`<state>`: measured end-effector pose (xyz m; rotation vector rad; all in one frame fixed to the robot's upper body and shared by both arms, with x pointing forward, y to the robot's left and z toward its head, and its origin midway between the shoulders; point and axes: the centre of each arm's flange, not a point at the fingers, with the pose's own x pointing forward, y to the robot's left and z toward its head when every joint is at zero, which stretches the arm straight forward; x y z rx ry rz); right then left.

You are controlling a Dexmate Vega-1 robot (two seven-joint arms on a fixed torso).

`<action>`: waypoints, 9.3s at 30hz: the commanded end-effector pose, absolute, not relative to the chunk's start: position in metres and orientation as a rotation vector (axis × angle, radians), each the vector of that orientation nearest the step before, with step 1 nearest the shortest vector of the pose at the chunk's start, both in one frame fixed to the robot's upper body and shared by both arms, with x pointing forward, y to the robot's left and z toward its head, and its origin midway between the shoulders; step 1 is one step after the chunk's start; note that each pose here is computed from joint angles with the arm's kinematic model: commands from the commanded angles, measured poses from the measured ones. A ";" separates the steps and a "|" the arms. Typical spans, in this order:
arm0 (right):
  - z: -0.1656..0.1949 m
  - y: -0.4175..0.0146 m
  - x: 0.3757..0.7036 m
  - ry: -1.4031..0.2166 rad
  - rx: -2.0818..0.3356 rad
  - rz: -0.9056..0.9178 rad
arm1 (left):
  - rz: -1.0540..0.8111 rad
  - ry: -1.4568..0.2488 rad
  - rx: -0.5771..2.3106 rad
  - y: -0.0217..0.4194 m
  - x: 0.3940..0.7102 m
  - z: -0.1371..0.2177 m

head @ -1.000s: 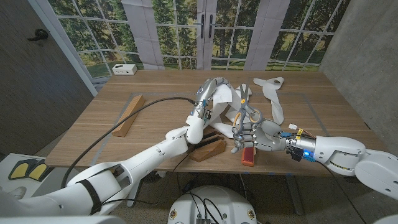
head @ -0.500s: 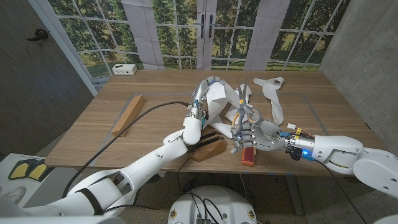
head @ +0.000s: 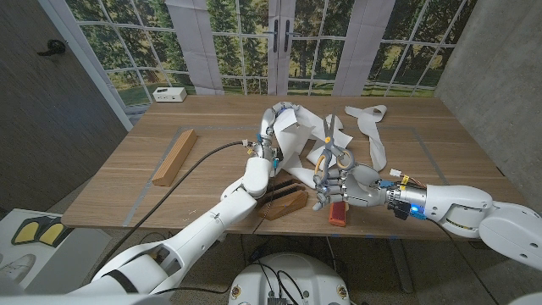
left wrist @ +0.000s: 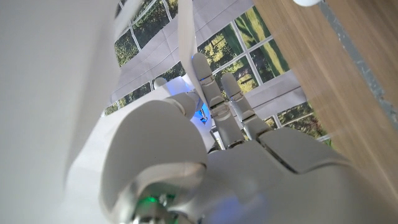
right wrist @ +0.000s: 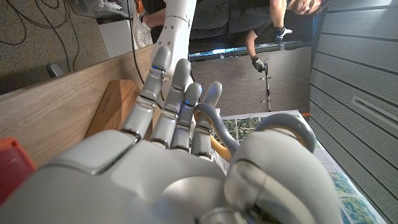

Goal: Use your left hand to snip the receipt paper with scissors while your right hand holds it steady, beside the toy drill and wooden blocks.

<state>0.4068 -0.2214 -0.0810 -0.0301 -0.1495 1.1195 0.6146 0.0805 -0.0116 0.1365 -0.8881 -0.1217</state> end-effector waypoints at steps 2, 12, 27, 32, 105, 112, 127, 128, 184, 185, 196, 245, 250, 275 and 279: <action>-0.082 -0.218 0.407 -0.143 -0.032 1.125 | -0.324 -0.797 -0.067 0.092 0.616 0.002; -0.081 -0.216 0.409 -0.143 -0.033 1.129 | -0.409 -0.756 -0.159 0.101 0.622 0.007; -0.083 -0.212 0.411 -0.134 -0.032 1.129 | -0.484 -0.738 -0.272 0.104 0.625 0.007; -0.083 -0.212 0.411 -0.133 -0.035 1.129 | -0.472 -0.742 -0.305 0.104 0.623 0.006; -0.094 -0.214 0.413 -0.082 -0.001 1.140 | -0.410 -0.838 -0.485 0.089 0.599 -0.010; -0.094 -0.210 0.413 -0.069 -0.011 1.148 | -0.411 -0.851 -0.498 0.090 0.599 -0.009; -0.094 -0.208 0.413 -0.063 -0.023 1.141 | -0.411 -0.861 -0.491 0.089 0.598 -0.008; -0.095 -0.208 0.413 -0.058 -0.020 1.142 | -0.415 -0.862 -0.488 0.088 0.597 -0.007; -0.091 -0.210 0.432 -0.031 -0.026 1.136 | -0.476 -0.844 -0.446 0.083 0.607 -0.011; -0.091 -0.210 0.432 -0.031 -0.025 1.139 | -0.480 -0.842 -0.449 0.082 0.607 -0.011; -0.094 -0.207 0.427 -0.036 -0.033 1.158 | -0.541 -0.828 -0.435 0.065 0.606 -0.007; -0.089 -0.213 0.435 -0.037 -0.041 1.145 | -0.735 -0.789 -0.538 0.029 0.604 -0.018; -0.089 -0.214 0.437 -0.035 -0.041 1.142 | -0.745 -0.788 -0.561 0.029 0.602 -0.021; -0.086 -0.225 0.449 -0.053 -0.007 1.116 | -0.773 -0.803 -0.549 0.034 0.596 -0.029; -0.086 -0.224 0.451 -0.041 -0.006 1.116 | -0.783 -0.775 -0.590 0.036 0.595 -0.032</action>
